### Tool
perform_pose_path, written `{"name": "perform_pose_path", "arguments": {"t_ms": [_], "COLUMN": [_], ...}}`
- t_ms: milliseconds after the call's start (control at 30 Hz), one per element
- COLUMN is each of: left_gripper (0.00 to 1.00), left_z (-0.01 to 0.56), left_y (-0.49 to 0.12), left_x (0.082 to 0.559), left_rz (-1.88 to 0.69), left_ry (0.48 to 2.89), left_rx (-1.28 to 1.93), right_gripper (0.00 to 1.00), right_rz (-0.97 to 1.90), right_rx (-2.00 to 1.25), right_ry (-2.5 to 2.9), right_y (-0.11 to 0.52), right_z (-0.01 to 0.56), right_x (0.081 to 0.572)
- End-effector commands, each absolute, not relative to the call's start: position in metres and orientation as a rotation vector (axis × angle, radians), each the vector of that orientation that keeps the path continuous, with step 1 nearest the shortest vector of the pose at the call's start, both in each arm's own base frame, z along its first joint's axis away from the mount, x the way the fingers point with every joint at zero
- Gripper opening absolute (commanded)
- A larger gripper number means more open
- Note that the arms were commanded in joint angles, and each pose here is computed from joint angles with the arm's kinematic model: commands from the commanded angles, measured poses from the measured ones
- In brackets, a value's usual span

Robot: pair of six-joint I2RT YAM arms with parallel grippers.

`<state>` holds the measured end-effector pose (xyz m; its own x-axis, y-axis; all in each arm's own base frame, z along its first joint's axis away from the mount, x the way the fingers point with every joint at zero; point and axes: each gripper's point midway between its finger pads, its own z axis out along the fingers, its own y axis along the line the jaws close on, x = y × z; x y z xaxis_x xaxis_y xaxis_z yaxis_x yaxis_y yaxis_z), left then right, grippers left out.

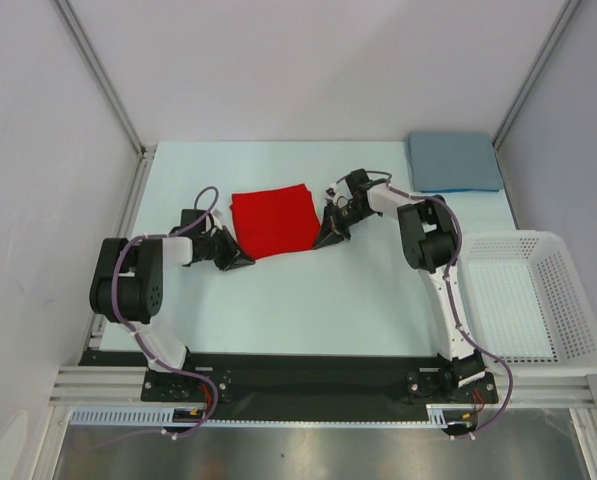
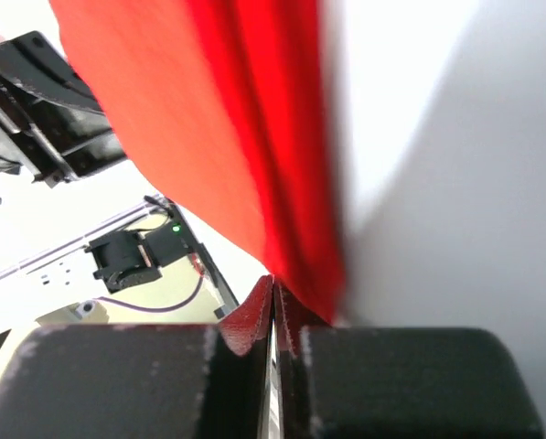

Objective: Fold and stack the t-shirts
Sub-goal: Fold the tshirt

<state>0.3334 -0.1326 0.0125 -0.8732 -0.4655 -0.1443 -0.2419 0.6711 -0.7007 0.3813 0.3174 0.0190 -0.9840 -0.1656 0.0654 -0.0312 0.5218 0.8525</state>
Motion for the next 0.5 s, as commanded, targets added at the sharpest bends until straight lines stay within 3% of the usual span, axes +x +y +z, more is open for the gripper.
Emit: {"name": "perform_pose_path", "arguments": {"t_ms": [0, 133, 267, 300, 333, 467], "left_gripper": [0.06, 0.11, 0.34, 0.37, 0.46, 0.67], "left_z": [0.012, 0.041, 0.085, 0.091, 0.096, 0.118], "left_y": [-0.119, -0.12, -0.144, -0.149, -0.151, -0.202], "left_x": [0.321, 0.313, 0.307, 0.304, 0.308, 0.311], "left_rz": [-0.92, -0.907, -0.831, -0.779, -0.679, -0.327], "left_ry": [2.611, 2.569, 2.503, 2.506, 2.489, 2.411], "left_rx": [-0.54, -0.467, -0.234, -0.154, -0.103, 0.329], "right_gripper": [0.06, 0.1, 0.25, 0.33, 0.37, 0.52], "right_rz": [-1.289, -1.282, -1.212, -1.194, -1.193, -1.146], "right_rx": [0.144, 0.067, 0.092, 0.091, 0.085, -0.02], "right_ry": [-2.806, -2.853, -2.978, -3.001, -3.038, -3.112], "right_y": [0.275, 0.248, 0.23, 0.227, 0.223, 0.204], "right_z": [0.013, 0.028, 0.055, 0.06, 0.075, 0.084], "right_x": [0.392, 0.391, 0.39, 0.389, 0.389, 0.383]}}
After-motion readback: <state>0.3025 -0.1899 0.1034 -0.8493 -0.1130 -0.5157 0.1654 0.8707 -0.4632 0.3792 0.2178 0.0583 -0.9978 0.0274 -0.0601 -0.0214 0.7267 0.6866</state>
